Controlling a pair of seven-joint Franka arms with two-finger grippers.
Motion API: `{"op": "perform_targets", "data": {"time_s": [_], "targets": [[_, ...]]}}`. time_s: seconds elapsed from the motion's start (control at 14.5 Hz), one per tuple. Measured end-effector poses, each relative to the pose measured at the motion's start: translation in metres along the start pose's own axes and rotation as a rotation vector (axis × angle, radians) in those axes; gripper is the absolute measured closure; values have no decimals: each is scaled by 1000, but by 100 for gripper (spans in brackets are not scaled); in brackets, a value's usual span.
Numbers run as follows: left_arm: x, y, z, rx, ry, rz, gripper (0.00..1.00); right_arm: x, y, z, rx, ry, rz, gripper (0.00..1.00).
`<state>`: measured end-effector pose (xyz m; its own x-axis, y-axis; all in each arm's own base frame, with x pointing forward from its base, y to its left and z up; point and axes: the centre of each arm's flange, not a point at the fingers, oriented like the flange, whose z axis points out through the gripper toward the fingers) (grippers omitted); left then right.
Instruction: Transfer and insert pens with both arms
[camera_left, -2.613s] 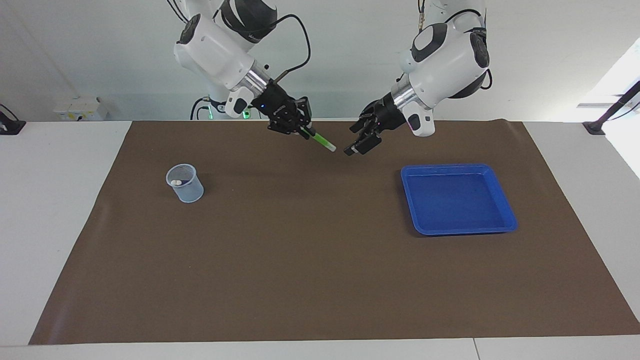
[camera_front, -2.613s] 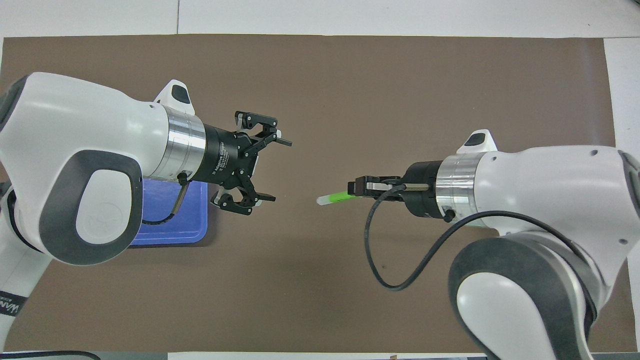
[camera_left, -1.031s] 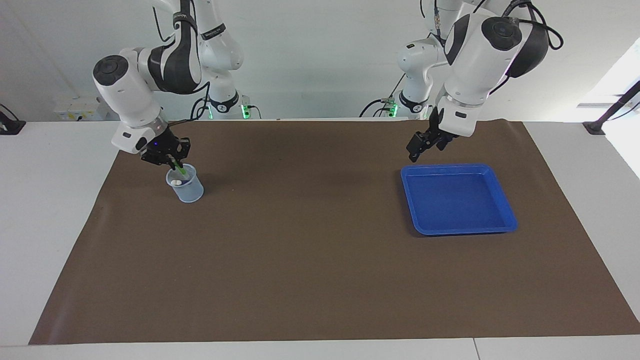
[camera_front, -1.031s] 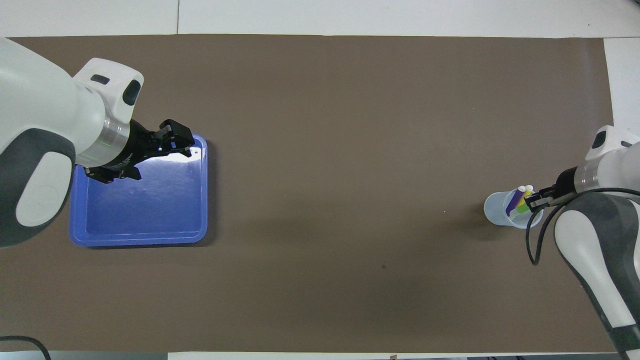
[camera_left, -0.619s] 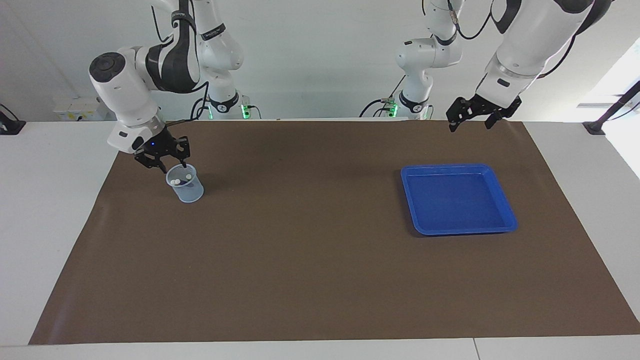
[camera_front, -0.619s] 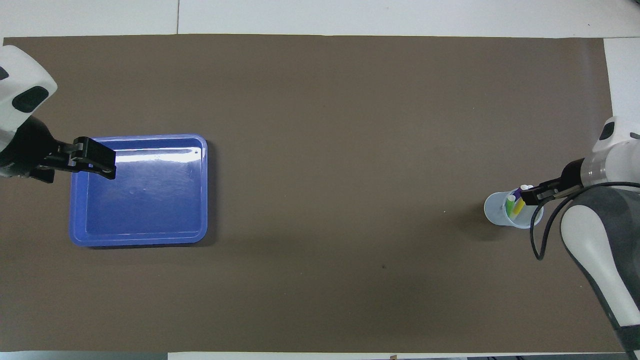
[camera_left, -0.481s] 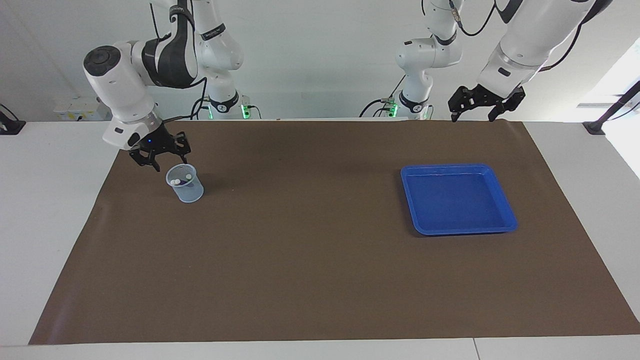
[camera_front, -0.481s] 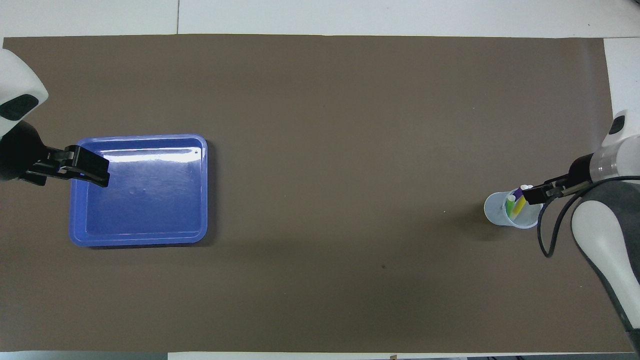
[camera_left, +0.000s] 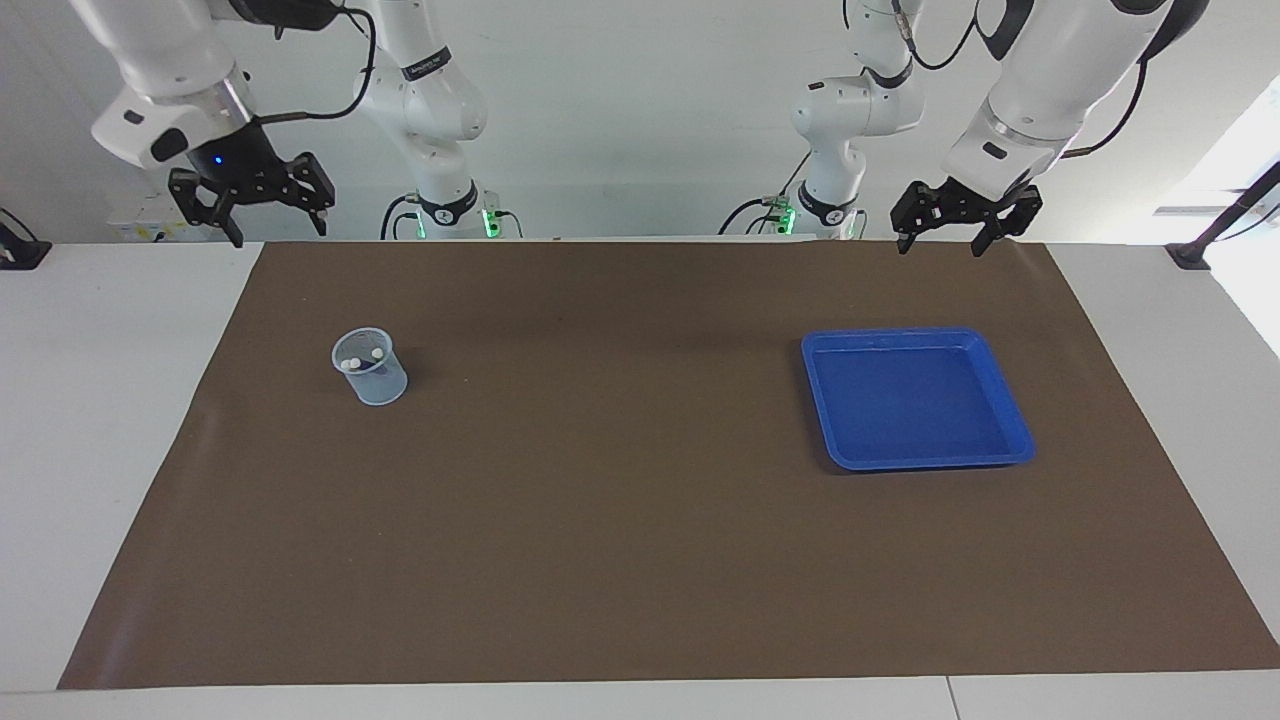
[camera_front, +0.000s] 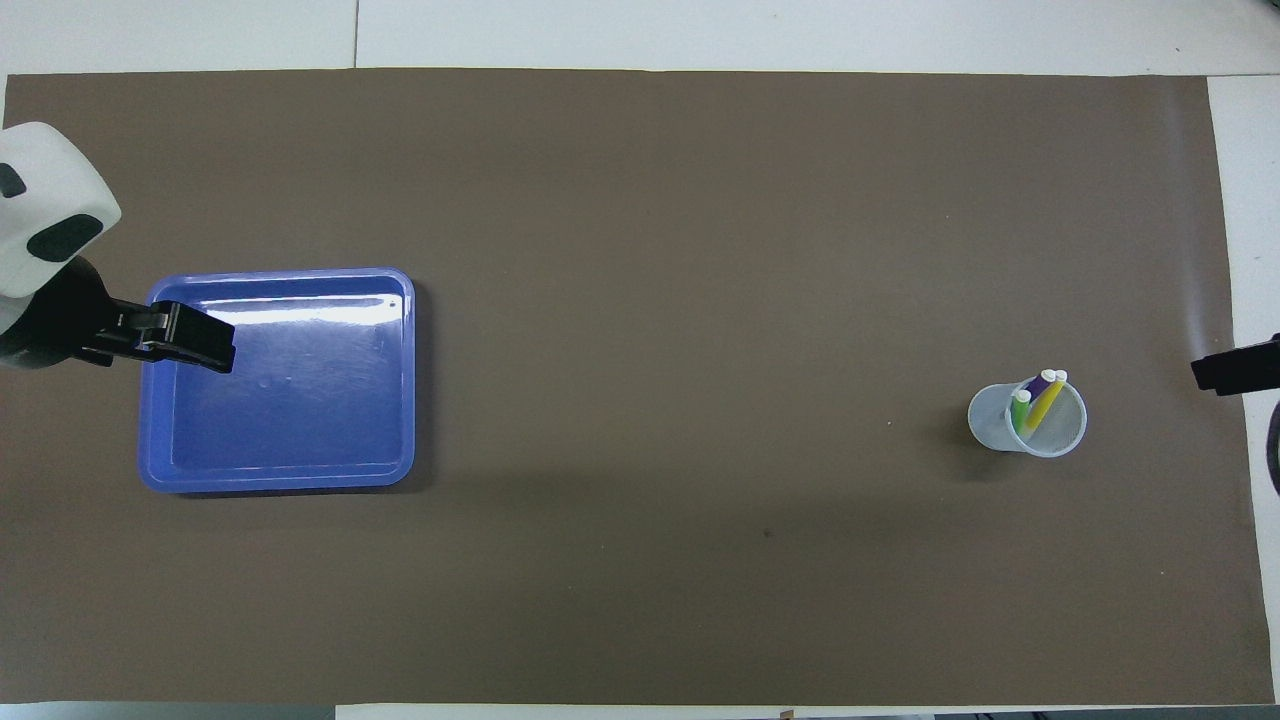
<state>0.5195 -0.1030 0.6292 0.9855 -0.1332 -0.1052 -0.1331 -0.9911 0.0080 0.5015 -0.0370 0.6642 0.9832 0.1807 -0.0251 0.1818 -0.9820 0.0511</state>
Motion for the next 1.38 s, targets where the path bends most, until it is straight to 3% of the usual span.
{"op": "perform_targets", "data": {"time_s": [0.41, 0.89, 1.38], "targets": [[11, -2, 5, -15, 4, 3, 0, 5, -6, 21, 41, -99, 105, 0], [12, 0, 2, -15, 9, 7, 0, 28, 0, 35, 65, -129, 134, 0], [8, 2, -4, -15, 21, 10, 0, 17, 6, 23, 69, -132, 148, 0]]}}
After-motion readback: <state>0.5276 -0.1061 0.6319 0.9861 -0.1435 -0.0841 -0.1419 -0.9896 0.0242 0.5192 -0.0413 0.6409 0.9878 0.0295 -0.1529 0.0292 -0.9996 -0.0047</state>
